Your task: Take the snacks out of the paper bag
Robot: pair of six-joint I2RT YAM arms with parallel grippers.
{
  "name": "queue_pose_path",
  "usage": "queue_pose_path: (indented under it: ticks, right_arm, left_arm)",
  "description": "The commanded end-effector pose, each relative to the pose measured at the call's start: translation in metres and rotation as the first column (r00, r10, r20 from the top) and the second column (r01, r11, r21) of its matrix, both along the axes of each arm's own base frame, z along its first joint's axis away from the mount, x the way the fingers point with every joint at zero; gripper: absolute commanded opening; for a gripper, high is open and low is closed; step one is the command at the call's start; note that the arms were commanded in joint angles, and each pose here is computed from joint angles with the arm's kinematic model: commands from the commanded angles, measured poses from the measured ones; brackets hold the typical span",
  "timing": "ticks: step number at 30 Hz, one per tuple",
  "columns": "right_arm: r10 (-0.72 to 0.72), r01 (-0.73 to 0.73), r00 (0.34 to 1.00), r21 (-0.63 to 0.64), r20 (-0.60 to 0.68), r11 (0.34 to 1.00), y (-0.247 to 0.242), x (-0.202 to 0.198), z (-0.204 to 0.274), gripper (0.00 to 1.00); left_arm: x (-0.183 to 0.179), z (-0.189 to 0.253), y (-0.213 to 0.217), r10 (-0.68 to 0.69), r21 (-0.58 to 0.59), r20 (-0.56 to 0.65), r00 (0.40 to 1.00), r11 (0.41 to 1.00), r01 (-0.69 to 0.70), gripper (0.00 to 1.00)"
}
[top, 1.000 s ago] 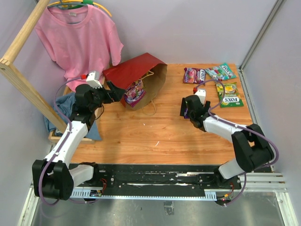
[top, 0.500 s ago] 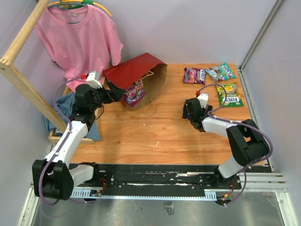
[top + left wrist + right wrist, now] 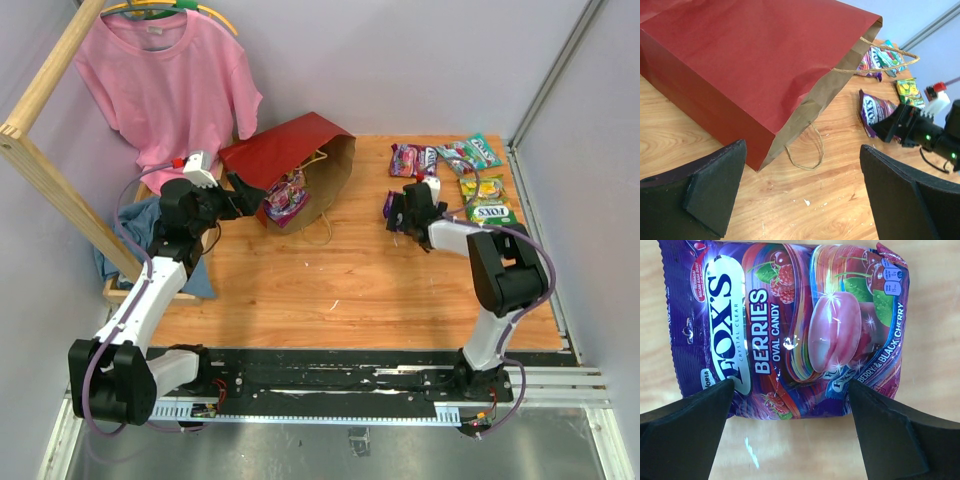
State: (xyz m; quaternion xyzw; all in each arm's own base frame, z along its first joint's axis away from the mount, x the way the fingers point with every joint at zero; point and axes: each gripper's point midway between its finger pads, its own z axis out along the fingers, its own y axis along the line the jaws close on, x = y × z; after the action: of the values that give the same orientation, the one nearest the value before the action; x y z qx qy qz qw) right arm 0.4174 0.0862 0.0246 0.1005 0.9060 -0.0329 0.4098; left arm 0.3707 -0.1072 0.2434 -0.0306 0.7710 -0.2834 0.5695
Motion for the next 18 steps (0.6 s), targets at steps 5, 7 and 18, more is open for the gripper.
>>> queue_pose_path:
  ticks: [5,7,18]
  right_arm:
    - [0.139,-0.082,0.968,0.257,-0.211,0.963,-0.001,0.016,-0.036,0.99]
    - [0.155,-0.099,0.965,0.251,-0.213,0.963,0.0,0.02,-0.033,0.99]
    - [0.148,-0.083,0.941,0.216,-0.304,0.973,-0.041,0.031,-0.027,0.98]
  left_arm:
    - [0.005,0.018,0.008,0.033,0.021,0.056,0.998,0.999,-0.034,1.0]
    - [0.006,0.017,0.008,0.032,0.021,0.052,0.998,0.999,-0.033,1.0]
    - [0.006,0.017,0.007,0.029,0.017,0.05,0.998,0.999,-0.03,1.0]
